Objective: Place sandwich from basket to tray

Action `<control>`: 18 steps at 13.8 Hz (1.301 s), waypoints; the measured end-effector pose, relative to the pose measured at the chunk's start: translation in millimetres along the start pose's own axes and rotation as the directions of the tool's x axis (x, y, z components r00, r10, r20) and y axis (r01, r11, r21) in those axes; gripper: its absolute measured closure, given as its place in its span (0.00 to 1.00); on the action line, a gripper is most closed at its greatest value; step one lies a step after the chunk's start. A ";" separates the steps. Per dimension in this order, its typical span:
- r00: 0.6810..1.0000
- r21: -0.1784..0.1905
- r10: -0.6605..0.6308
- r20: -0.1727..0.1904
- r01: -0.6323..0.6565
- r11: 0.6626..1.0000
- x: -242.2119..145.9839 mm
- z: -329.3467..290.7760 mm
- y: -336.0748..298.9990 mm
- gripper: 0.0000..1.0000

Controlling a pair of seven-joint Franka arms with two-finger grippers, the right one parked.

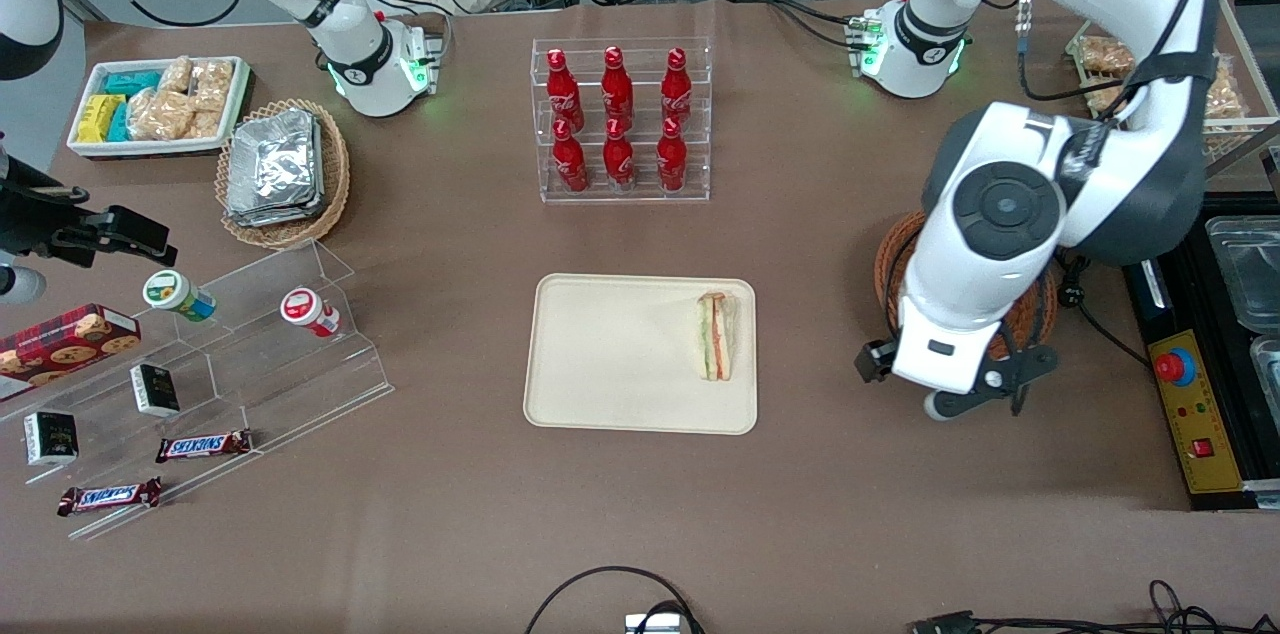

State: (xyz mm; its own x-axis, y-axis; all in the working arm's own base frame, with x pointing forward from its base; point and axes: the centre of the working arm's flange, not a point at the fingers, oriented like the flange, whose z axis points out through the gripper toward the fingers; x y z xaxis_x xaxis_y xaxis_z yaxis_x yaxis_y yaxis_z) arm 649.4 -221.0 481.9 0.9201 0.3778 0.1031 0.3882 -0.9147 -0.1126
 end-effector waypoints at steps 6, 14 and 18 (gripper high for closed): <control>0.997 -0.028 0.070 0.036 -0.069 0.997 19.9 -20.2 -43.9 0.00; 0.951 -0.103 0.305 0.046 -0.299 0.949 12.9 -74.7 -155.5 0.00; 0.903 -0.101 0.428 0.047 -0.422 0.901 -2.6 -108.8 -206.9 0.00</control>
State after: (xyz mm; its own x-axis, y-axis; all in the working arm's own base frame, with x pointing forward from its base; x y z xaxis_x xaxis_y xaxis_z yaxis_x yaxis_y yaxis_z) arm 561.0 -48.3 612.4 0.9991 -0.0433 -0.0017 -0.0433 -0.9980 -0.0456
